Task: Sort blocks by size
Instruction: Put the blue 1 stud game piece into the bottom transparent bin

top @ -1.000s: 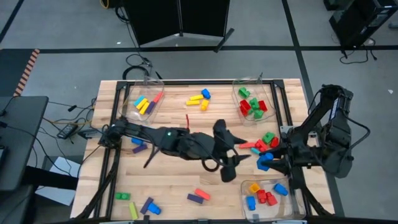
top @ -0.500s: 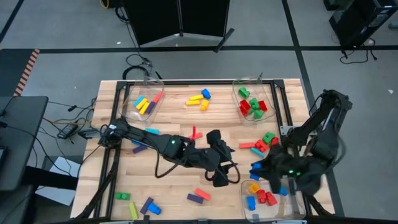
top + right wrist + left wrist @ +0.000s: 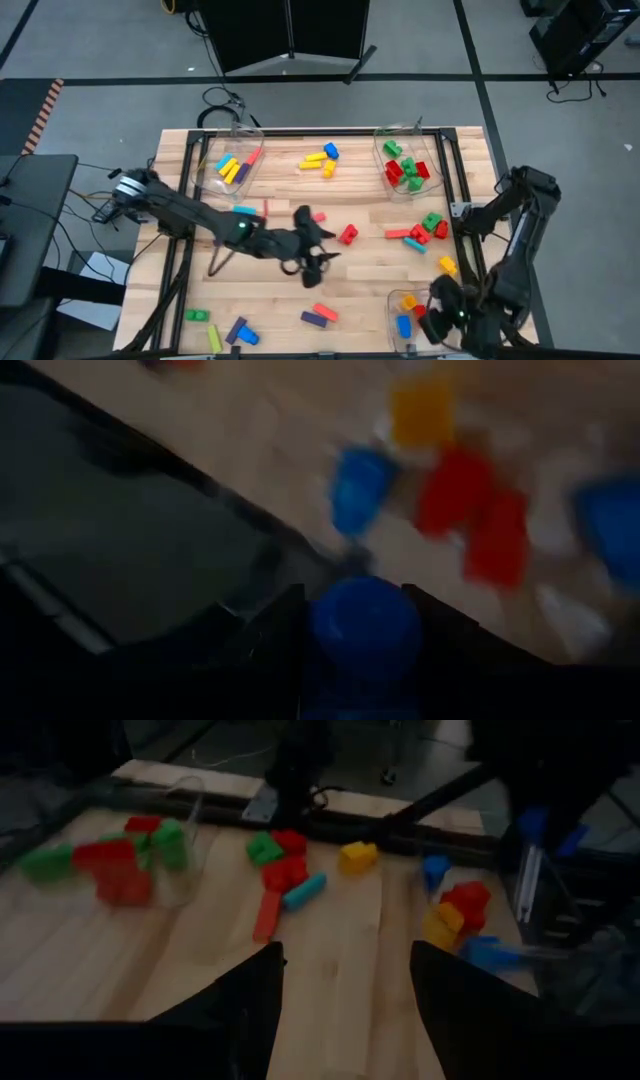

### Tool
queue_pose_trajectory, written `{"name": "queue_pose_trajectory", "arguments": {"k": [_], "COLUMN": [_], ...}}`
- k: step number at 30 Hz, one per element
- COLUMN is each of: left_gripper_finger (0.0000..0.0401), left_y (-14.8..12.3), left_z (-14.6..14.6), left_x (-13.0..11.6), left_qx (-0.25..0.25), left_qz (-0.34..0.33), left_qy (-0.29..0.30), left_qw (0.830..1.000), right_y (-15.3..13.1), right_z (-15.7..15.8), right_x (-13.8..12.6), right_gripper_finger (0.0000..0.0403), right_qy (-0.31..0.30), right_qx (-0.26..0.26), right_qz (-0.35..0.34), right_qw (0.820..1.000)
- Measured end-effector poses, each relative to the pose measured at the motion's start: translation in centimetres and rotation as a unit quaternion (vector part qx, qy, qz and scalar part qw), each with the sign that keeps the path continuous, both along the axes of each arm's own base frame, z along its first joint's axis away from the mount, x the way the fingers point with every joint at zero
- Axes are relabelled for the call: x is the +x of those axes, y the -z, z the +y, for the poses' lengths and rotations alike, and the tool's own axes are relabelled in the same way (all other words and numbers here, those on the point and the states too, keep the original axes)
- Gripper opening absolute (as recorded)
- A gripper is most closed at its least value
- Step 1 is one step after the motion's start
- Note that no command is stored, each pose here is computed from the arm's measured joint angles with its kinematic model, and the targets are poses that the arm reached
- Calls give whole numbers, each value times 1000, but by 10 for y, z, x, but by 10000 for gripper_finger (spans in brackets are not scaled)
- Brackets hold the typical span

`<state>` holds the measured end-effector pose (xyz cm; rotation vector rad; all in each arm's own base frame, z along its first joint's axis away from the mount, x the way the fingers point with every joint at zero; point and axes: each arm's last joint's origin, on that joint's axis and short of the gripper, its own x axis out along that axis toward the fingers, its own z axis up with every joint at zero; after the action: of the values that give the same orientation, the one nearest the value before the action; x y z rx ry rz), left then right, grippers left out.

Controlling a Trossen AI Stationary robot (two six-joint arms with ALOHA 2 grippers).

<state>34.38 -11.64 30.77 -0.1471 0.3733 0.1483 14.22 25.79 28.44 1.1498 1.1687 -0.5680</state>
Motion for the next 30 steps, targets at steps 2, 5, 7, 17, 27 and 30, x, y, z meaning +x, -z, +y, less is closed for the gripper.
{"name": "queue_pose_trajectory", "arguments": {"k": [2, 5, 7, 17, 27, 30], "left_gripper_finger": [223, 223, 223, 223, 223, 223], "left_y": [5, 14, 20, 4, 1, 1], "left_z": [6, 12, 13, 12, 2, -1], "left_x": [-17, -41, -52, -83, -89, -91], "left_qx": [-22, -53, -63, -80, -98, -100], "left_qz": [-18, -33, -40, -81, -86, -86], "left_qy": [-7, -13, -9, 14, 29, 34], "left_qw": [1000, 998, 997, 993, 991, 991], "right_y": [8, 22, 31, 76, 113, 111], "right_z": [11, 23, 29, 29, 23, 24], "right_x": [-8, -18, -21, -21, -27, -27], "right_gripper_finger": [143, 143, 143, 158, 166, 175], "right_qy": [6, 2, -3, -8, -28, -47], "right_qx": [9, 13, 4, -24, 19, 21], "right_qz": [48, 118, 145, 184, 200, 195], "right_qw": [999, 993, 989, 983, 979, 979]}}
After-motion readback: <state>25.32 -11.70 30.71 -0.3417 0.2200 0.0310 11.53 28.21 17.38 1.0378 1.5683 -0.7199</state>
